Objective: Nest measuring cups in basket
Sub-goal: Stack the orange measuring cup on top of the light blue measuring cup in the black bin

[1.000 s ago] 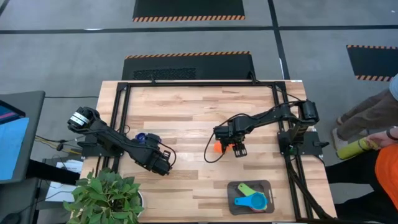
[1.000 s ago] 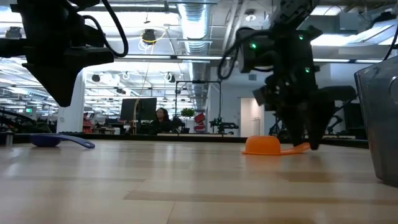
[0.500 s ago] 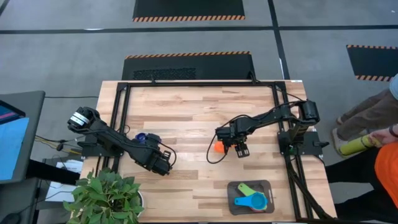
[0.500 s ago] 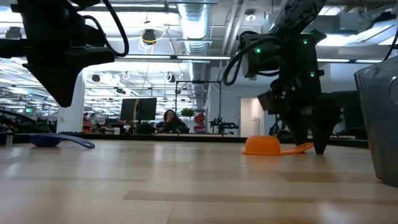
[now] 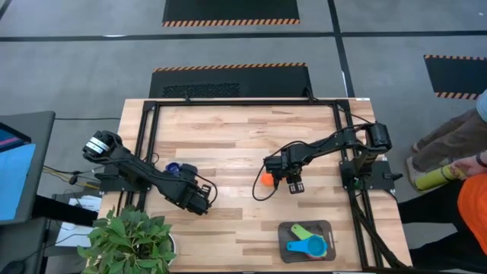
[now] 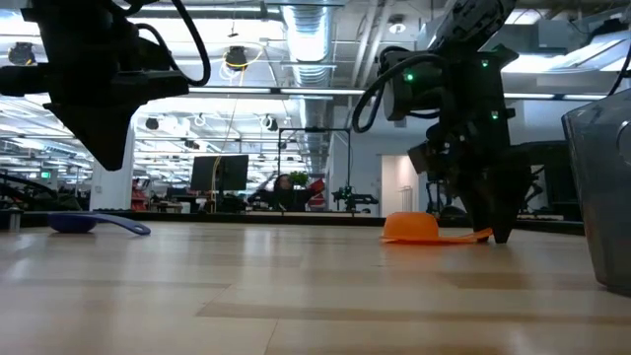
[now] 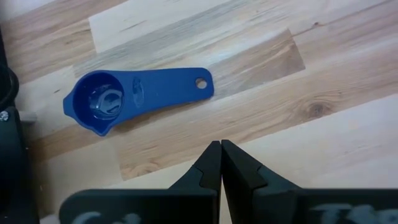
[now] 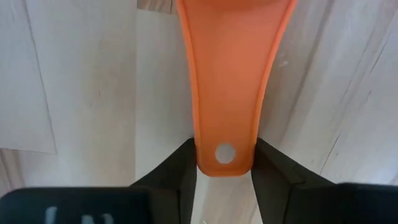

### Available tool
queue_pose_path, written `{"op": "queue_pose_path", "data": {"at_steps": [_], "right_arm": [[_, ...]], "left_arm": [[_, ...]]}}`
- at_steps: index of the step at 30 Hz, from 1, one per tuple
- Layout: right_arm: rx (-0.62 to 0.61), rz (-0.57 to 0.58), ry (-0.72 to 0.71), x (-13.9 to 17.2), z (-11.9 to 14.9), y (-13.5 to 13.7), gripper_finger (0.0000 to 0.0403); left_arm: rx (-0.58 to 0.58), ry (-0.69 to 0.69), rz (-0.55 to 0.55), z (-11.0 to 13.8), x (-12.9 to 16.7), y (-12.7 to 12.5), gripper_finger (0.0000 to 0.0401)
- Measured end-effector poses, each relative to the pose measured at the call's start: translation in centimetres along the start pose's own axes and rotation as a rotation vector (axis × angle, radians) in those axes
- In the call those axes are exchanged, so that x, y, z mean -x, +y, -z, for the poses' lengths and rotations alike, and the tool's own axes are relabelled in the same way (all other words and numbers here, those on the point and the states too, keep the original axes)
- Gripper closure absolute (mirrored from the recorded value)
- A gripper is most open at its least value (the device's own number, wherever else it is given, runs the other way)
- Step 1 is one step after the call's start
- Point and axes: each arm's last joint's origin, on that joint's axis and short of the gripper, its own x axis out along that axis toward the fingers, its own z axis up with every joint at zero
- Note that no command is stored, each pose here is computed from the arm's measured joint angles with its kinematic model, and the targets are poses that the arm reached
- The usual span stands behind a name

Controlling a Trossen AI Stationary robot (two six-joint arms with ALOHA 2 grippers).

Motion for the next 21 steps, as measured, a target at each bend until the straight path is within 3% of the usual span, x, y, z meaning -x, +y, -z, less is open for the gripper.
{"op": "queue_pose_path", "data": {"at_steps": [7, 13, 21], "right_arm": [[0.013, -0.009, -0.001, 0.0, 0.0, 0.4, 0.0253], [-0.026, -0.108, -0.004, 0.2, -0.2, 0.4, 0.0259], [-0.091, -0.431, -0.081, 2.0, -1.4, -0.1, 0.0258]], "left_arm": [[0.003, 0.002, 0.007, 0.0, 0.0, -0.1, 0.0401], [0.013, 0.006, 0.029, 0.1, 0.0, -0.3, 0.0401], [-0.005, 0.004, 0.03, 0.1, 0.0, -0.3, 0.0401]]}}
